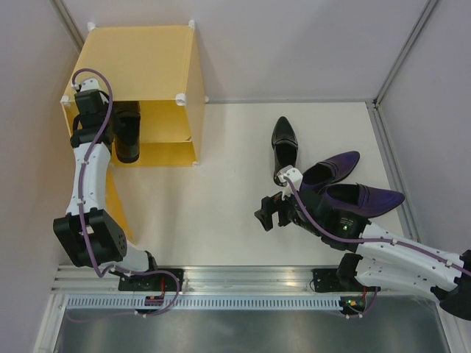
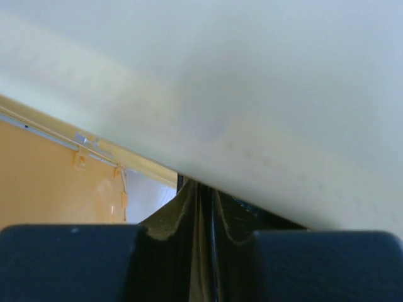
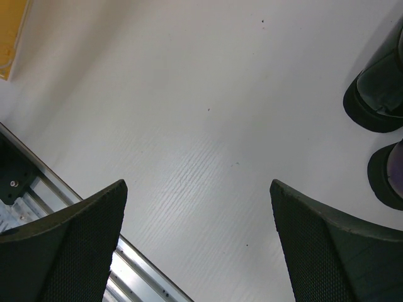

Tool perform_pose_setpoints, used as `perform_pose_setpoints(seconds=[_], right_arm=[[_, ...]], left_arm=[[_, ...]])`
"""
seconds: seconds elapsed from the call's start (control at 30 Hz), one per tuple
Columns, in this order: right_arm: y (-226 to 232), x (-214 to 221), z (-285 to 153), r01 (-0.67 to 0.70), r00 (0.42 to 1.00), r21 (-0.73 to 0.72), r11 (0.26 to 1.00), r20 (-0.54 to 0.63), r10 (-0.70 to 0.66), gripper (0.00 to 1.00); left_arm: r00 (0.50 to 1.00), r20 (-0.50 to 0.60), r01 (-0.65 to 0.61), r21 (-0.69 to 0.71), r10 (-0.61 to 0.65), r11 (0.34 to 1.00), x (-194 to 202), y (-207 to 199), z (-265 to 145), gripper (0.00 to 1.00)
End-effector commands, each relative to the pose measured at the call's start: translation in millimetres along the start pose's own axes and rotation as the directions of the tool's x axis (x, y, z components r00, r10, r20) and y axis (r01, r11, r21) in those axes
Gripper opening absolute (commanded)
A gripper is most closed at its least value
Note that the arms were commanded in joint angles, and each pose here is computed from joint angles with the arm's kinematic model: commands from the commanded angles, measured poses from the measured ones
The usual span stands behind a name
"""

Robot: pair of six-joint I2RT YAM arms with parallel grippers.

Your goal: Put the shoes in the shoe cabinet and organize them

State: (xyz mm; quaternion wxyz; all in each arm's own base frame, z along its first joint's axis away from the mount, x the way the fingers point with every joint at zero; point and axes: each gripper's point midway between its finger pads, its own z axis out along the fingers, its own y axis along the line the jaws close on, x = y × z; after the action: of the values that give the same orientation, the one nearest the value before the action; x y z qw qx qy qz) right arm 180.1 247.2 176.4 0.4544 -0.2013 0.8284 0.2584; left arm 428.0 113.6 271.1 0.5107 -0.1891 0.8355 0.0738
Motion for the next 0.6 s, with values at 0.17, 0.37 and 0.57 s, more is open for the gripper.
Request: perform_pose_setpoints(seconds=[0.17,0.37,0.57], right_arm=[[5.2,-16.0,-10.4,-0.005,0.999,-0.019,1.000,0.042,0.006,0.98],[1.7,-22.2,-20.2,-0.007,0.998,-0.007,1.000,0.062,0.007,0.98],[0.7,-34.5,-29.7,0.009,0.998,0.005,1.000,0.070,-0.010,0.98]], left_arm=[[0.983,0.180,0.015,0.046,-0.023,0.999,-51.9,-9.1,-3.0,0.34],[0.979,0.196,0.048,0.038,-0.055,0.998,-55.7,-5.8,-20.0,0.49],[0.973,0.212,0.084,0.033,-0.089,0.996,-52.7,-1.4,-43.5,0.62]])
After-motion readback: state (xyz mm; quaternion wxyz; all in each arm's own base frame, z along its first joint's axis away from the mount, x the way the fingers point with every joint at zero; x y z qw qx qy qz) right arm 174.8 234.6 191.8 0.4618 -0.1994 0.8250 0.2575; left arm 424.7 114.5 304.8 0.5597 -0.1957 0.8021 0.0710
